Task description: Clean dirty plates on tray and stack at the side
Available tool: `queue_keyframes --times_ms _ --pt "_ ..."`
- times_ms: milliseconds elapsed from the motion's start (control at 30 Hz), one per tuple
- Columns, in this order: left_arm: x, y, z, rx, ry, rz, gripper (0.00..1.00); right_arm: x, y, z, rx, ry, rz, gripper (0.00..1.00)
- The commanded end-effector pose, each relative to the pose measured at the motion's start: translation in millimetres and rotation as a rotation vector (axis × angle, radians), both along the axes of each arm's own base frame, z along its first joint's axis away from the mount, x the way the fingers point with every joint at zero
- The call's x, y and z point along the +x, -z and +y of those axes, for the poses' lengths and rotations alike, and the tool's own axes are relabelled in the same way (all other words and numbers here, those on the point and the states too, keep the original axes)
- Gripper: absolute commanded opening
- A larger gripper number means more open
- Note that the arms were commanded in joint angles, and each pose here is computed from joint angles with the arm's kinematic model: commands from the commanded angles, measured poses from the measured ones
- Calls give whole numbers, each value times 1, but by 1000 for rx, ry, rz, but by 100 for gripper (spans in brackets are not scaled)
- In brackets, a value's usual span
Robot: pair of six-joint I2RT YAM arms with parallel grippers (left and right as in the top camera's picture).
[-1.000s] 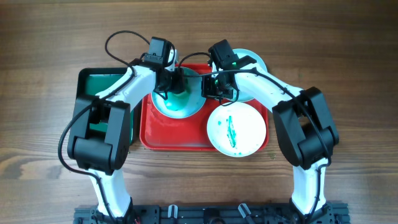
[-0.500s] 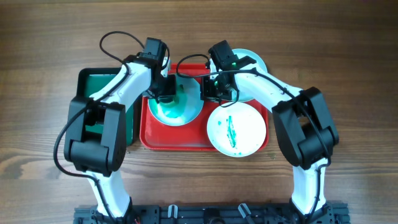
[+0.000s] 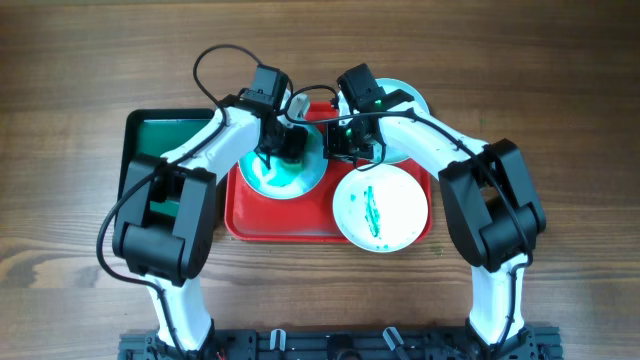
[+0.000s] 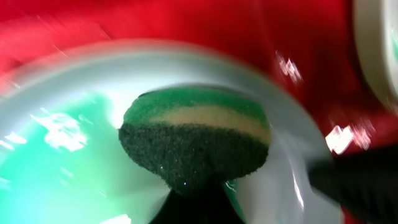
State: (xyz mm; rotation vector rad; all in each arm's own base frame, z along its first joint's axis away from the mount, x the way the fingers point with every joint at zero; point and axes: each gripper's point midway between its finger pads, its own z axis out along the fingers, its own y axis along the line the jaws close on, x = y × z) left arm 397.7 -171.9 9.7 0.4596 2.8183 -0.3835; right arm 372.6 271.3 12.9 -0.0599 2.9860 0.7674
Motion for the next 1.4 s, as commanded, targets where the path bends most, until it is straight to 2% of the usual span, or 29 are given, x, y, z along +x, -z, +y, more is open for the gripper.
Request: queue_keyframes --times_ms 0,67,200,367,433,533,600,733,867,967,1067,1133,1233,1300,1367 --pt "24 19 62 304 -244 -99 4 -7 -8 13 66 -40 16 4" --pt "30 14 86 425 -311 -147 4 -7 -8 13 65 -41 17 4" --pt "16 19 85 433 -273 -89 4 -7 -8 13 65 -40 17 4" --pt "-39 31 26 178 81 135 4 -7 -8 13 65 -41 17 4" --pt "-55 27 4 67 195 180 4 -7 -8 13 65 -40 18 4" --pt "-68 23 -13 -14 271 207 4 -7 -8 13 64 -41 18 4" --pt "-67 23 -17 -18 282 195 4 -7 -8 13 64 -40 18 4" --pt "-41 24 -12 29 220 104 4 -8 -8 13 62 -41 22 4" --pt "8 24 33 254 -86 -55 4 -8 -8 13 62 -40 20 4" --pt "22 17 73 385 -348 -114 4 -7 -8 13 63 -40 18 4" --pt "8 21 93 404 -494 -46 4 -7 -8 13 61 -40 16 4" --pt "-19 28 94 393 -520 87 4 -6 -8 13 62 -40 13 4" --pt "-54 33 79 338 -454 256 4 -5 -8 13 64 -40 10 4" --pt "-73 32 65 282 -348 351 4 -4 -8 14 66 -40 6 4" --pt "-95 28 42 170 -194 451 4 -4 -9 14 67 -39 4 4"
